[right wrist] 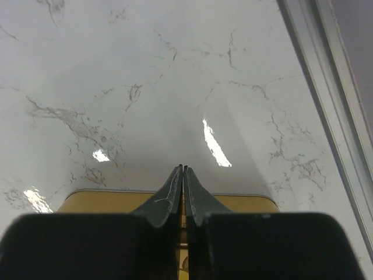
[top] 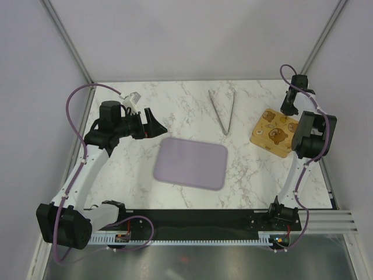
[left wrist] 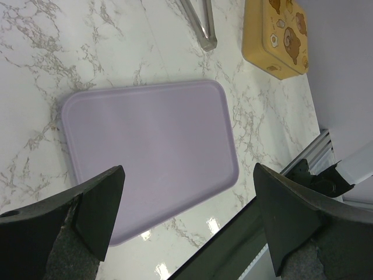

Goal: Pack the chocolate

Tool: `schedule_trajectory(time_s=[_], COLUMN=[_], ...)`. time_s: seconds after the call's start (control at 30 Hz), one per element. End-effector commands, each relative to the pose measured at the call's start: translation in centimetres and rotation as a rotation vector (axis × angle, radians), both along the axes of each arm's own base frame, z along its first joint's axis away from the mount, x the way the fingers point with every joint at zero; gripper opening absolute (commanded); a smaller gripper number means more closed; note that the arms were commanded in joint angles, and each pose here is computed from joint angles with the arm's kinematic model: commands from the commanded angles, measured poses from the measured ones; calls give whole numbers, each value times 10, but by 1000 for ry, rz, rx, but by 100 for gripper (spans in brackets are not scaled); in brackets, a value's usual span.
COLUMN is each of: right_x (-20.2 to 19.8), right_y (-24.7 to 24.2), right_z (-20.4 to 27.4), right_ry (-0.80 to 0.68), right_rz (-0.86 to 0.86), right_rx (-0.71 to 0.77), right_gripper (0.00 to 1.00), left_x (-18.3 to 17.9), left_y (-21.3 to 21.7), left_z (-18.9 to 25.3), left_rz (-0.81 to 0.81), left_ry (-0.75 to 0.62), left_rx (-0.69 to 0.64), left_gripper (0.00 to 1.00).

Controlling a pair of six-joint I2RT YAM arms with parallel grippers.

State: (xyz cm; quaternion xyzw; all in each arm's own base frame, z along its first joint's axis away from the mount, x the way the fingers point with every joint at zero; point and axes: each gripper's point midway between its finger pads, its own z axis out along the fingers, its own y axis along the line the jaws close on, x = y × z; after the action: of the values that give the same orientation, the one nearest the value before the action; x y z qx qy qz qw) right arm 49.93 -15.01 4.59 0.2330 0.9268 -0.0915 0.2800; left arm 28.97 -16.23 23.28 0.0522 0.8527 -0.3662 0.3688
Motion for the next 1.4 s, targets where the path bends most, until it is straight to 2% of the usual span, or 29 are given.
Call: schedule_trajectory(time_s=[0.0, 0.13, 0.27, 0.5, 0.63, 0.77, 0.87, 1.03, 1.1, 1.27, 1.37], right_x=[16, 3, -20, -80, -125, -146, -148, -133, -115, -79, -67], right_y=[-17, -28, -19, 10, 22, 22, 18, 10, 22, 94, 123], right_z=[75, 102, 109, 90, 64, 32, 32, 67, 81, 96, 92], right_ry=[-144, -159, -146, -84, -64, -8, -5, -64, -115, -128, -139], right_rz=[-97, -194, -212, -227, -256, -287, -294, -274, -215, 31, 93], right_rx=[-82, -126, -110, -22, 0, 1, -9, -54, -17, -18, 30], right_gripper=[9, 9, 8, 2, 1, 0, 0, 0, 0, 1, 0], left_x=[2, 3, 3, 2, 2, 2, 1, 2, 2, 2, 2], left_y=[-1, 1, 1, 3, 5, 4, 4, 6, 6, 7, 7], left_z=[13, 12, 13, 14, 14, 13, 12, 13, 15, 15, 15], left_rz=[-12, -3, 0, 10, 19, 14, 16, 25, 27, 31, 33], left_ry=[-59, -58, -63, -67, -69, -67, -67, -71, -78, -83, -81], left_rx=[-16, -11, -10, -7, -5, -7, -5, -1, 1, 4, 5], left_gripper=[100, 100, 100, 100, 100, 100, 100, 100, 100, 100, 100])
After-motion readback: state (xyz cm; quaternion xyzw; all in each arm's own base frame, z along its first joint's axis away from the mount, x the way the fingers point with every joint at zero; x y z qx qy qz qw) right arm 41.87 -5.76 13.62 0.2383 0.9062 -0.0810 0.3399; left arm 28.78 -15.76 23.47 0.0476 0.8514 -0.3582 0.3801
